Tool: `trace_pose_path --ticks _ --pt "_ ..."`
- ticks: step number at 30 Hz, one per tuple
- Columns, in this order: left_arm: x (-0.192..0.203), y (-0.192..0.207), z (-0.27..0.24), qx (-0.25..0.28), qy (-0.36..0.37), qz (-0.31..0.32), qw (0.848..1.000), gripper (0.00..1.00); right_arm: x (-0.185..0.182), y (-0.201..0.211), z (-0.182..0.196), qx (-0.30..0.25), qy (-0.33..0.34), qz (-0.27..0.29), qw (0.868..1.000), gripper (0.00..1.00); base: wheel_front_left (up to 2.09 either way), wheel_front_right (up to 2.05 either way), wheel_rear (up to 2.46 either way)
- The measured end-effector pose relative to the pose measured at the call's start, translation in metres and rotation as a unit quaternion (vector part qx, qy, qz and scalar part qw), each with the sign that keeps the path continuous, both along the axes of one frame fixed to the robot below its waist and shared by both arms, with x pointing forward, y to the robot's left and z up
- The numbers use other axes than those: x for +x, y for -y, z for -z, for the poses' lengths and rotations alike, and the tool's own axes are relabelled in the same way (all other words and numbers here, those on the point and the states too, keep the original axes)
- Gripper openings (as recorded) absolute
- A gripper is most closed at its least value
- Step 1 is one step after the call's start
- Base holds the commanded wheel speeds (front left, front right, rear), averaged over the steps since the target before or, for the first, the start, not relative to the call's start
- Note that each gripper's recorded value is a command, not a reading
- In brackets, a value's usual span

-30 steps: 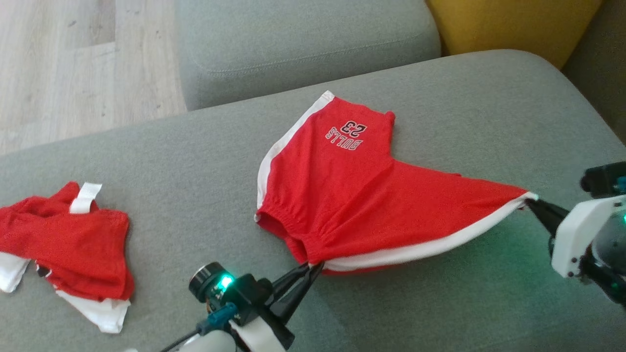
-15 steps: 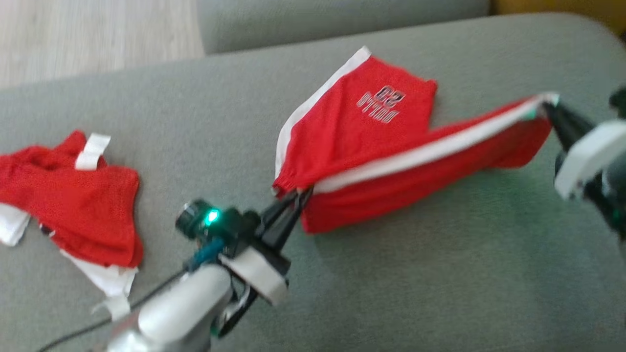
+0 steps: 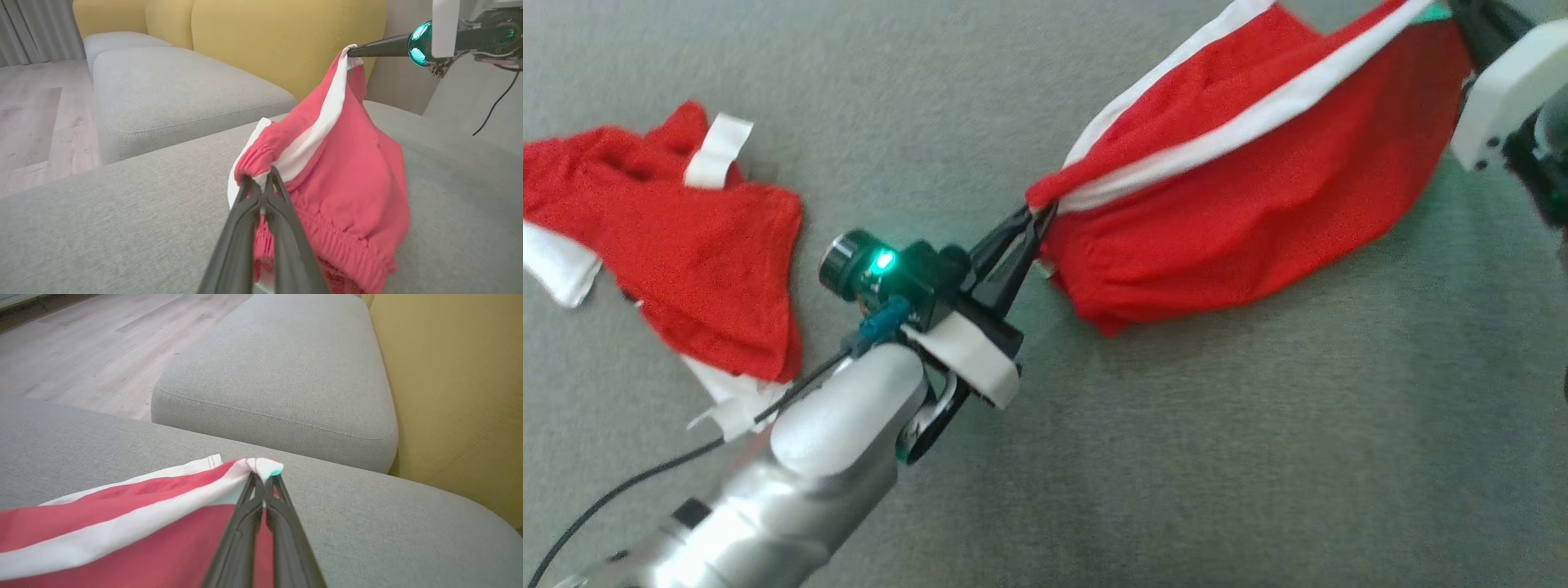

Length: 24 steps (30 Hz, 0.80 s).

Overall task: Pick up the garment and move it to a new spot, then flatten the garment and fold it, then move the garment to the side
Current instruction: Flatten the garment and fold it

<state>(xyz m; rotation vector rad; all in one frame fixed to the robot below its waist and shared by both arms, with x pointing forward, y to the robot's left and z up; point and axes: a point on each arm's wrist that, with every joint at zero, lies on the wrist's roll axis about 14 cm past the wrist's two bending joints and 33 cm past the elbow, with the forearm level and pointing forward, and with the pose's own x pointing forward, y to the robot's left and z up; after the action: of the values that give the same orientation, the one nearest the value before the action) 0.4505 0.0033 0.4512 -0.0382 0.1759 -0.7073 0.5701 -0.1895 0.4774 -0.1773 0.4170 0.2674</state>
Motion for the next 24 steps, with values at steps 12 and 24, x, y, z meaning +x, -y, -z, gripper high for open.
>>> trace_pose_path --ticks 12,24 --pt "0.021 -0.021 0.029 0.013 -0.025 -0.032 0.999 0.00 0.048 -0.043 0.047 -0.017 -0.017 -0.045 0.999 0.00 0.00 0.00 0.00" --pt "0.028 -0.031 0.040 0.025 -0.034 -0.053 0.998 1.00 0.067 -0.038 0.054 -0.018 -0.002 -0.031 0.999 1.00 0.00 0.00 0.00"
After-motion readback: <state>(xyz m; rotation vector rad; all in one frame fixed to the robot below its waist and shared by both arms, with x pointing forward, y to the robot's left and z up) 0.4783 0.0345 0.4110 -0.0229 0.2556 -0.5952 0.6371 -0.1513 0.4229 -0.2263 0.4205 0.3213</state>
